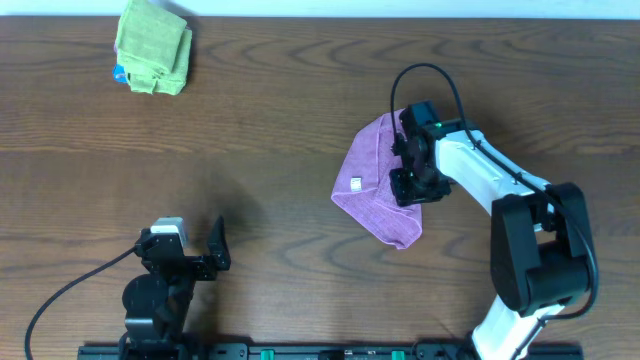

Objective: Fold the cloth
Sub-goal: 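Lower the pink cloth onto the table and drag it right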

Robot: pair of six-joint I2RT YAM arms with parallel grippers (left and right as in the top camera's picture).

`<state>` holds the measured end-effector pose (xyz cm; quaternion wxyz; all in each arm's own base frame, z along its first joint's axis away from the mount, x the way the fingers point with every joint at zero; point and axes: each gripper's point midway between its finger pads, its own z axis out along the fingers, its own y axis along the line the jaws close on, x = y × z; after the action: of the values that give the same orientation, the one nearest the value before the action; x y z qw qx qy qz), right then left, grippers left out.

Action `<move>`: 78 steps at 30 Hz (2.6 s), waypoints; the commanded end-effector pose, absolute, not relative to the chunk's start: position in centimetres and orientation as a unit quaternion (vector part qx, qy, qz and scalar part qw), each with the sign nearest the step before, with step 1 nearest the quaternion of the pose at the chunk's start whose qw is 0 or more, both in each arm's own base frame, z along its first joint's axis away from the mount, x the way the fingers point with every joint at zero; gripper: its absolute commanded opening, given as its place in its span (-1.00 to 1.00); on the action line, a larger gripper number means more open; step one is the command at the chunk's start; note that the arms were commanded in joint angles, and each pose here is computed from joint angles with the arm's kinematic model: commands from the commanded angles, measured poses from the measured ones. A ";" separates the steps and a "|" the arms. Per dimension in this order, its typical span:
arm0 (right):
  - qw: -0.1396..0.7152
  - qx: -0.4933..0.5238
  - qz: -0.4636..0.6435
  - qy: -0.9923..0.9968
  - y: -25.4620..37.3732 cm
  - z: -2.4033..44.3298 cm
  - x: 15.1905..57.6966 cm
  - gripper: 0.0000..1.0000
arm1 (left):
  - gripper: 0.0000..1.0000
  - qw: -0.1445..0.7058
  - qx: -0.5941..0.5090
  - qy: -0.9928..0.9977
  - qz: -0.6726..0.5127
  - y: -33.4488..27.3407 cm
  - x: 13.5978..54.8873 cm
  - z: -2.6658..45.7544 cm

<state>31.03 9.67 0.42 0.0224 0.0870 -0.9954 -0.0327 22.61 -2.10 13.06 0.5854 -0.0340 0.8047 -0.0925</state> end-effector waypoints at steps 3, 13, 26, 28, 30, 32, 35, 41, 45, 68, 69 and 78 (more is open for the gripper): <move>0.007 0.100 -0.039 -0.994 9.8 1.0 31.4 -0.49 | 0.90 0.576 -0.041 0.811 -0.093 -2.0 22.6 12.0; 0.000 0.109 -0.040 -0.993 10.0 0.4 31.9 -0.49 | 0.90 0.576 -0.041 0.811 -0.093 -2.0 22.6 12.0; -0.002 0.121 -0.039 -0.992 9.9 -0.8 31.6 -0.46 | 0.91 0.576 -0.041 0.811 -0.093 -2.0 22.6 12.0; -0.001 0.121 -0.039 -0.992 9.8 -1.1 31.4 -0.51 | 0.91 0.576 -0.041 0.811 -0.093 -2.0 22.6 12.0; -0.001 0.121 -0.039 -0.992 9.8 -1.2 31.3 -0.63 | 0.90 0.576 -0.041 0.811 -0.093 -2.0 22.6 12.0; -0.001 0.121 -0.038 -0.992 9.8 -1.3 31.3 -0.78 | 0.91 0.576 -0.041 0.811 -0.093 -2.0 22.6 12.0; -0.001 0.121 -0.039 -0.992 9.8 -1.2 31.3 -0.97 | 0.90 0.576 -0.041 0.811 -0.093 -2.0 22.6 12.0; 0.004 0.115 -0.038 -0.993 9.9 0.4 31.9 -0.97 | 0.90 0.576 -0.041 0.811 -0.093 -2.0 22.6 12.0; 0.008 0.114 -0.036 -0.993 10.0 2.0 32.4 -0.97 | 0.91 0.576 -0.041 0.811 -0.093 -2.0 22.6 12.0; 0.048 0.073 0.051 -0.995 7.0 4.5 31.3 -0.97 | 0.90 0.576 -0.041 0.811 -0.093 -2.0 22.6 12.0; 0.049 0.073 0.051 -0.995 6.9 4.5 31.3 -0.97 | 0.91 0.576 -0.041 0.811 -0.093 -2.0 22.6 12.0; 0.056 -0.038 0.171 -0.983 1.3 5.5 30.5 -0.97 | 0.90 0.576 -0.041 0.811 -0.093 -2.0 22.6 12.0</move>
<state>29.73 4.31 4.63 0.0758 0.0258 -0.9907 0.1103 22.61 -2.10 13.06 0.5854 -0.0340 0.8047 -0.0925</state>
